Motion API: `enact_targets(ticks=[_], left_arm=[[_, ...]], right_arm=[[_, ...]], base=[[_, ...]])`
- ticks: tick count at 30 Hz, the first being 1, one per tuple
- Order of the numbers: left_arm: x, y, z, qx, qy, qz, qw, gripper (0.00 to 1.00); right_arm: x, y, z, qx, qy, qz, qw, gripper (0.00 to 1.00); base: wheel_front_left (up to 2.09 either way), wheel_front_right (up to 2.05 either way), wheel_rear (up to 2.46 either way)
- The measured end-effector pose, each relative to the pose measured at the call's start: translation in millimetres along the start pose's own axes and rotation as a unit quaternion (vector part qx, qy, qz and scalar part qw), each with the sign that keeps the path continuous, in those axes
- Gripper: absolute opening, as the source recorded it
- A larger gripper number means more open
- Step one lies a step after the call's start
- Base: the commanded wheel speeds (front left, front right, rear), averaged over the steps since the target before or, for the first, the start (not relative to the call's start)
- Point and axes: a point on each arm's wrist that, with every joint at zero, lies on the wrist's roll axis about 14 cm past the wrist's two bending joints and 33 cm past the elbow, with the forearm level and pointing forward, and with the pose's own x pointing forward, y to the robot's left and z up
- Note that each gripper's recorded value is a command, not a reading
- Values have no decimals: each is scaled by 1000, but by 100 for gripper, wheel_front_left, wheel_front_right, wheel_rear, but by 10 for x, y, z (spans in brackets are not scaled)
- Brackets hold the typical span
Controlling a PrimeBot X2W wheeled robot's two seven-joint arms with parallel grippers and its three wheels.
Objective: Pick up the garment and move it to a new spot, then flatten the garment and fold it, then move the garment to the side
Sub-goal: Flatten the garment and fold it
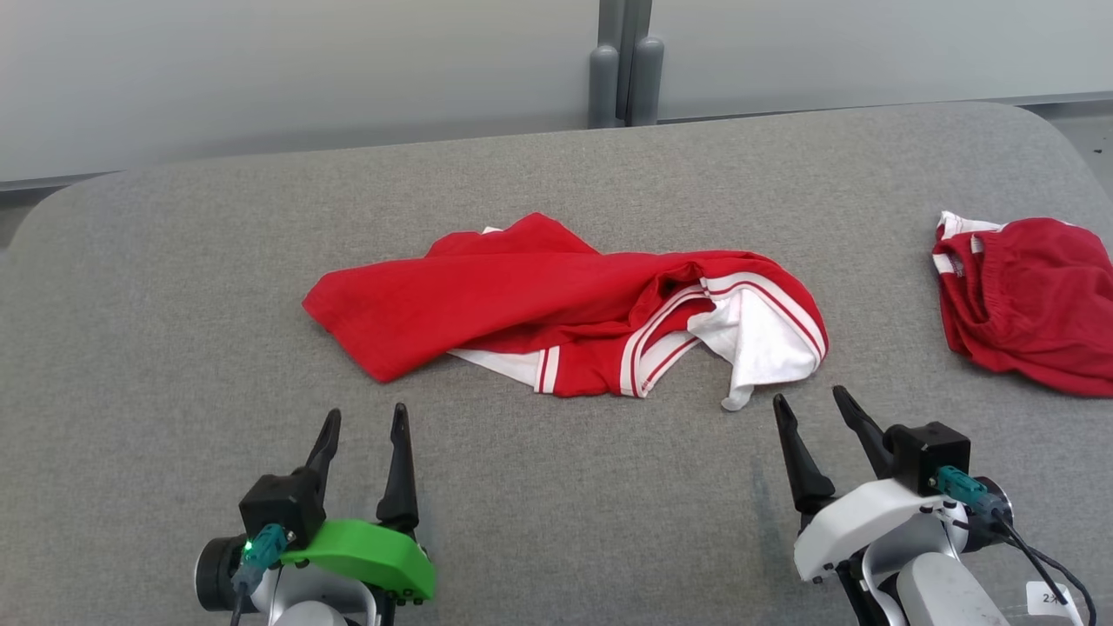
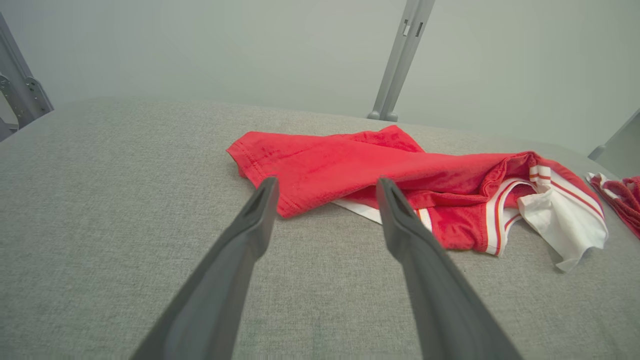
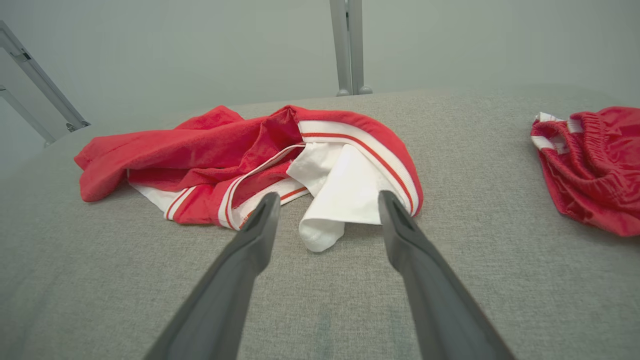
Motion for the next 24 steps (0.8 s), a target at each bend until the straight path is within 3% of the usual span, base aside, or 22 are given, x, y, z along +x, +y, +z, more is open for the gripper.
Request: enact_targets(ticks=[7, 17, 24], left_arm=[[36, 48, -294, 21, 46, -9, 999, 100], [536, 130, -594, 75, 109, -22, 991, 100], [913, 18, -759, 107, 132, -49, 984, 100]], right_arm=[[58, 5, -1, -5, 0, 3, 1000, 100], [165, -147, 73, -25, -8, -13, 1000, 100], [170, -369, -62, -30, 11, -42, 999, 100]], base=[[0, 0, 0], [0, 0, 0], [0, 0, 0]])
